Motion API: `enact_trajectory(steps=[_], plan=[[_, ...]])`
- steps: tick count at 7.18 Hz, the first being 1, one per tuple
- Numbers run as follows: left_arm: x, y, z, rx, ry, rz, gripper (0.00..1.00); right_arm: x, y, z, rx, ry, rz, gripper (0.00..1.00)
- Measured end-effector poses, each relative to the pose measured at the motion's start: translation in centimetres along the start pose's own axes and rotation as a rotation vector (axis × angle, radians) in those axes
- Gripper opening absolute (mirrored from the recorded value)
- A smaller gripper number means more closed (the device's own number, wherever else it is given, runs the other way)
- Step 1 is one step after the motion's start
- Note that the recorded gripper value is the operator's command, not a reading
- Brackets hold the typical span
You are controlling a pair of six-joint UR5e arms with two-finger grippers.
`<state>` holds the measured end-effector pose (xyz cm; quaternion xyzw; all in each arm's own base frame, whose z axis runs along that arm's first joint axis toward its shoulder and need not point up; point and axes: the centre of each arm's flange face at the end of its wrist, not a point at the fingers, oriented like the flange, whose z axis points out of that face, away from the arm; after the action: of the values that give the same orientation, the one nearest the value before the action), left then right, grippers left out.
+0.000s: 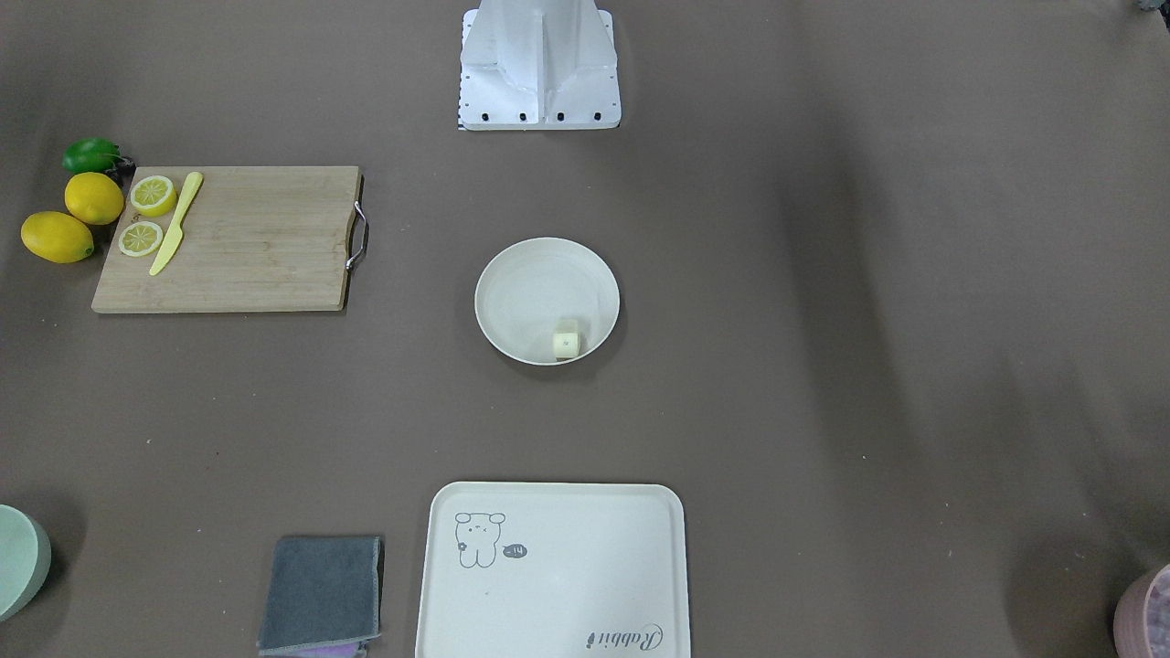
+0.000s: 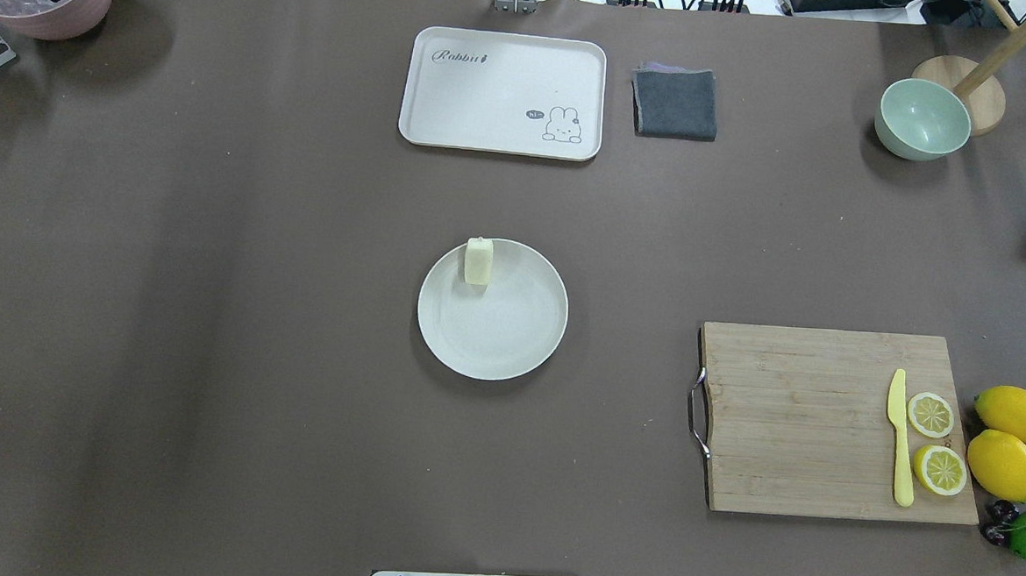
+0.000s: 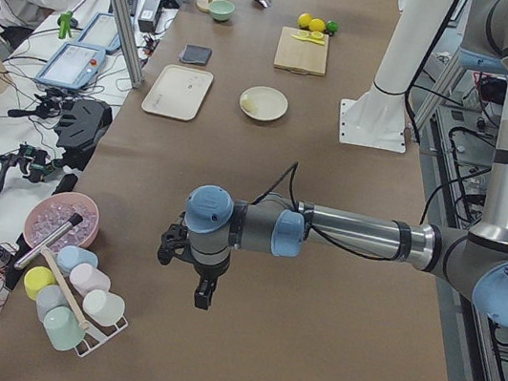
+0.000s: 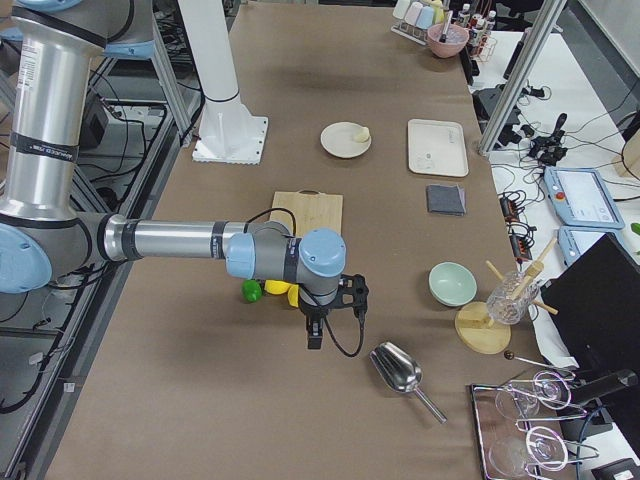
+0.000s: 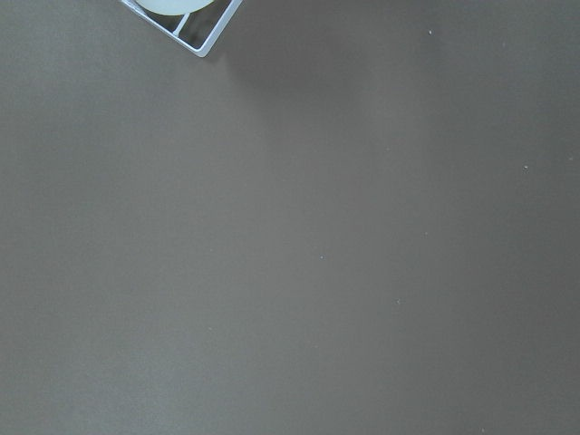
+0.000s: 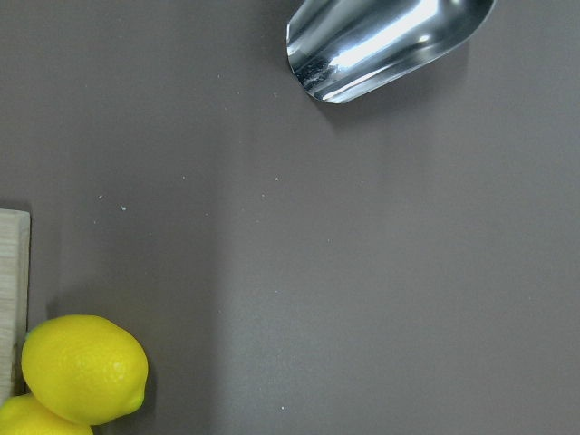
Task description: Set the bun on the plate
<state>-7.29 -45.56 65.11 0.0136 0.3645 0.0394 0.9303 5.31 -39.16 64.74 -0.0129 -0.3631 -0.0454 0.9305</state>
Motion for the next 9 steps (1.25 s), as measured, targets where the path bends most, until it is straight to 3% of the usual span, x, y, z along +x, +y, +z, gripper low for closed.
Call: enact_trajectory(steps=[9], plan=[[-0.1,0.0,0.1,-0.001,-0.001,-0.002,0.98,-1.0,-0.5,-1.1,0.023,0.001,-0.021,1.00]])
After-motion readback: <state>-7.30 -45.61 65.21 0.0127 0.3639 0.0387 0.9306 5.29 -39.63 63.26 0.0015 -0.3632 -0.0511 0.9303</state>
